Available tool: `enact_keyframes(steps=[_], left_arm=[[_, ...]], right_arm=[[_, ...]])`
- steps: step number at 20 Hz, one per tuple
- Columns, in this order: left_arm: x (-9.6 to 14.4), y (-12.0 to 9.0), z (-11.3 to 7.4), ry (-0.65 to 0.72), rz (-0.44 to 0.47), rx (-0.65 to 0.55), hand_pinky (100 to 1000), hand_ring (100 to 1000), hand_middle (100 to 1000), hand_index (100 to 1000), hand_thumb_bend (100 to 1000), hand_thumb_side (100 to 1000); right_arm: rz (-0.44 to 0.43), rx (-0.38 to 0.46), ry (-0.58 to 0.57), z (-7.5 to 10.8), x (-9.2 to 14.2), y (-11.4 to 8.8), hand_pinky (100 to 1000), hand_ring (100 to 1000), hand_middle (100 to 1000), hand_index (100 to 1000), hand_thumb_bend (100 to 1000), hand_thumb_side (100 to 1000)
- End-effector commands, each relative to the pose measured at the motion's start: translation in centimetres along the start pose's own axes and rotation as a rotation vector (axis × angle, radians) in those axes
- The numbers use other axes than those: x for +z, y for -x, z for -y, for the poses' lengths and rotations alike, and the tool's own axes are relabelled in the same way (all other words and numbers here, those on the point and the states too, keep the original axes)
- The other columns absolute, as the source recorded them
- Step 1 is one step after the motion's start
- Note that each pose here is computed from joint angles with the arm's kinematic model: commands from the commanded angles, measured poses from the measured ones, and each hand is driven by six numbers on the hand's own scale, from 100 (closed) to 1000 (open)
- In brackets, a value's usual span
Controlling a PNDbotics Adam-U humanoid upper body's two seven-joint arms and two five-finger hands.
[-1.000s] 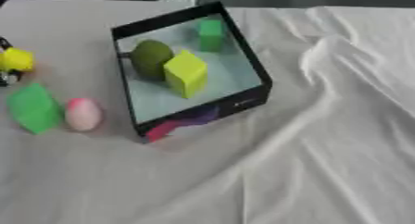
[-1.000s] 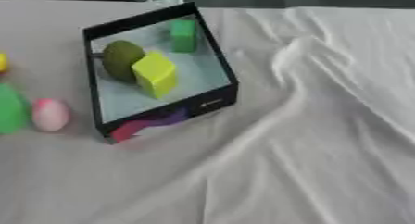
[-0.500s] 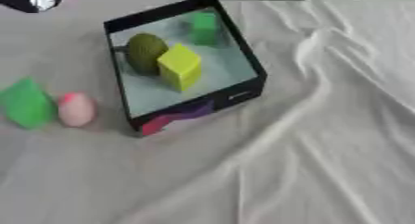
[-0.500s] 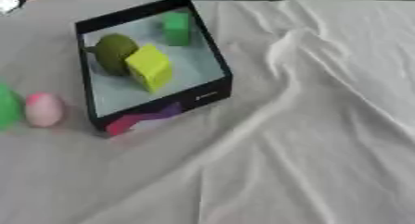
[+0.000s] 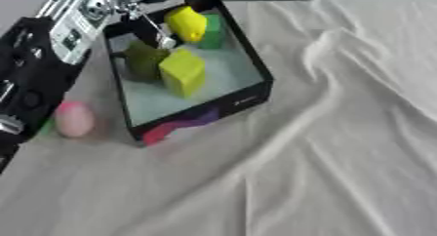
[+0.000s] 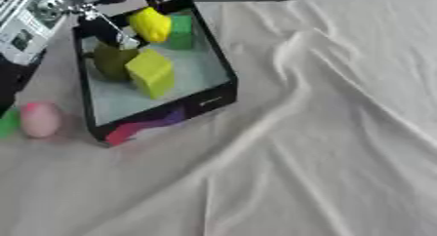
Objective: Pick up objects on the table and place them in the box.
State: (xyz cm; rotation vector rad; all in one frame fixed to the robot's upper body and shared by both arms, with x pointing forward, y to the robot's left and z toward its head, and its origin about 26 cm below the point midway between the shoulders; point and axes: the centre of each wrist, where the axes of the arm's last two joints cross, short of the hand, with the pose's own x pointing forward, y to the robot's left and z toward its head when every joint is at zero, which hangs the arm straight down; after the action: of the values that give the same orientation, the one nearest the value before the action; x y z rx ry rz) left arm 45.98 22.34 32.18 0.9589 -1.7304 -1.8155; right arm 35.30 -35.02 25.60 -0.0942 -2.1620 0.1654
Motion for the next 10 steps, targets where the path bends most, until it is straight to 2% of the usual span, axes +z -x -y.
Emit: enact_keyframes(steps=[1,2,3,4,5,6,7,10], left_arm=[[0.2,0.7,-0.6,0.006,-0.025,-0.024,840,871,792,872,356,347],[0.2,0.8,-0.7,0.008,-0.031,-0.019,853,889,811,927,380,467],[0.4,1.0,-0.9,-0.004,-0.034,-0.006,861,899,820,949,396,532],[0.7,1.2,-1.2,-0.022,-0.038,0.009,868,906,822,966,445,632],[1.0,1.4,-1.6,-0.051,-0.043,0.028,871,908,824,980,533,748],[1.3,1.5,-1.9,-0.077,-0.046,0.045,873,911,827,976,567,790],[1.7,1.7,-2.3,-0.105,-0.048,0.063,876,913,828,972,557,797],[3.4,2.3,-3.4,-0.188,-0.048,0.144,886,922,826,949,437,790]], right_arm=[[0.031,0.009,-0.017,0.1,-0.3,-1.1,869,749,771,868,100,586],[0.028,0.010,-0.016,0.1,-0.3,-1.1,872,751,771,867,100,587],[0.023,0.012,-0.011,0.2,-0.2,-1.0,872,751,771,867,100,589],[0.019,0.015,-0.006,0.3,-0.2,-0.9,871,750,770,866,100,589],[0.014,0.017,-0.003,0.3,-0.1,-0.8,871,750,770,867,100,591],[0.011,0.018,-0.001,0.4,0.0,-0.8,871,750,770,867,100,595],[0.009,0.019,0.001,0.5,0.0,-0.7,872,750,771,867,100,594],[0.005,0.028,0.009,0.9,0.3,-0.6,872,751,771,867,100,587]])
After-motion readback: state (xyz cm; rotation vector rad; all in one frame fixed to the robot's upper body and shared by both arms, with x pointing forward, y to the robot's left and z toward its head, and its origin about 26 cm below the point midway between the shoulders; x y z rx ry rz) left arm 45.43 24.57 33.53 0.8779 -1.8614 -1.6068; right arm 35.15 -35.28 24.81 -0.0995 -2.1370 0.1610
